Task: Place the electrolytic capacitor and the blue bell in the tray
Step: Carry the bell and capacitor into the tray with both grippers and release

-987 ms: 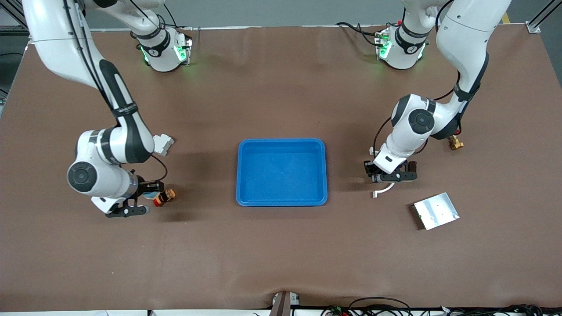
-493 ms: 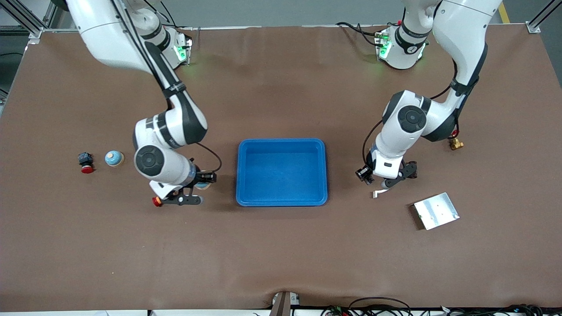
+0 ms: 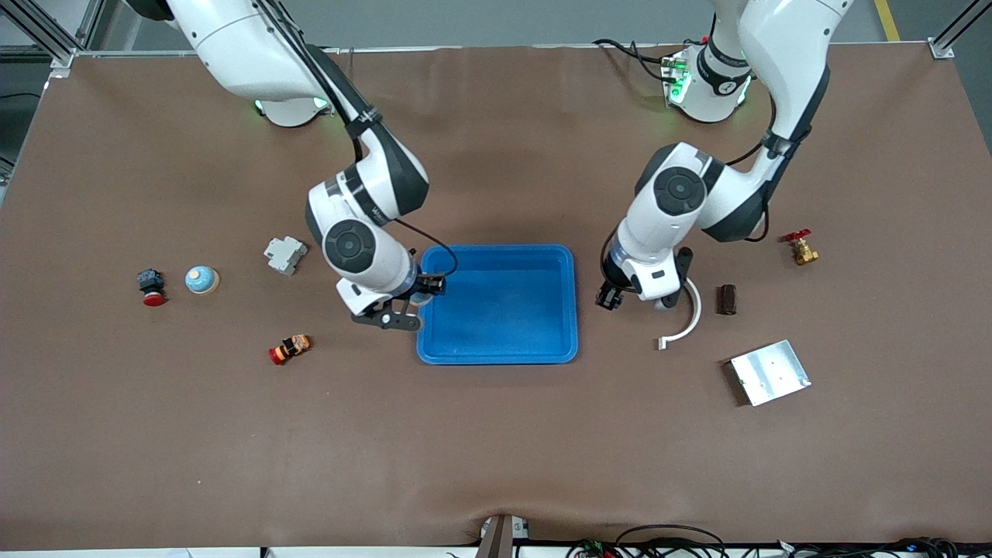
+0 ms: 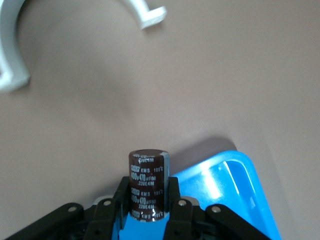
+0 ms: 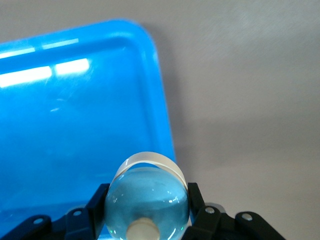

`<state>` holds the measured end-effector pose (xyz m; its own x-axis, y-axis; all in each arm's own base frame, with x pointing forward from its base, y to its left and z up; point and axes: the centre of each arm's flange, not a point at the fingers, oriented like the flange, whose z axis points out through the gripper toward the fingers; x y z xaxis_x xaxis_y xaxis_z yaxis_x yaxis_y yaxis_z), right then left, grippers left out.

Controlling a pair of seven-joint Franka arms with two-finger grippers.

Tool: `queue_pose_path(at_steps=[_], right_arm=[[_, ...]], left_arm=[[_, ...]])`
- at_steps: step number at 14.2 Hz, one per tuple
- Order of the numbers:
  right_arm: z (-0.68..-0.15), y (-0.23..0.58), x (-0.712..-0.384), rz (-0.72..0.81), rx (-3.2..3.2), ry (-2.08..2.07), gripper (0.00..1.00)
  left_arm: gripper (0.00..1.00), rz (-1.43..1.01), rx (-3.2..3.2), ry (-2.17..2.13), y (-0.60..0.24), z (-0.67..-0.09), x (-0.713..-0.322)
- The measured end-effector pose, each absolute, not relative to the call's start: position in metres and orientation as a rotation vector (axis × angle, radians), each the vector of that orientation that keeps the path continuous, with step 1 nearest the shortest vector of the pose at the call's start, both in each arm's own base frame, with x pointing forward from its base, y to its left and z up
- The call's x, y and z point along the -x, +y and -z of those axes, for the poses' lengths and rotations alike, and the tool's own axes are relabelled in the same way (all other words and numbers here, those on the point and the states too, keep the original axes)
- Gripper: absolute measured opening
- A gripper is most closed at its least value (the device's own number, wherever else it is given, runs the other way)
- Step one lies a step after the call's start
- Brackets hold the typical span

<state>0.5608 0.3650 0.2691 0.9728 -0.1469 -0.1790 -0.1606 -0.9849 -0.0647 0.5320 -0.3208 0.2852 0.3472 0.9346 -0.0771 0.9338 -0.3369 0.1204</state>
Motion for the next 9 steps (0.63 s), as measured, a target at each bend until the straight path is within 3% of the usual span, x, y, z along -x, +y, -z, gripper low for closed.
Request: queue_pose_path(at_steps=[9], right_arm=[[-0.214,0.413,-0.532,-0.274,3.021,0.244,0.67]], left_arm=[[0.34,0.005,-2.319,2.040,-0.403,-0.248,-0.483]])
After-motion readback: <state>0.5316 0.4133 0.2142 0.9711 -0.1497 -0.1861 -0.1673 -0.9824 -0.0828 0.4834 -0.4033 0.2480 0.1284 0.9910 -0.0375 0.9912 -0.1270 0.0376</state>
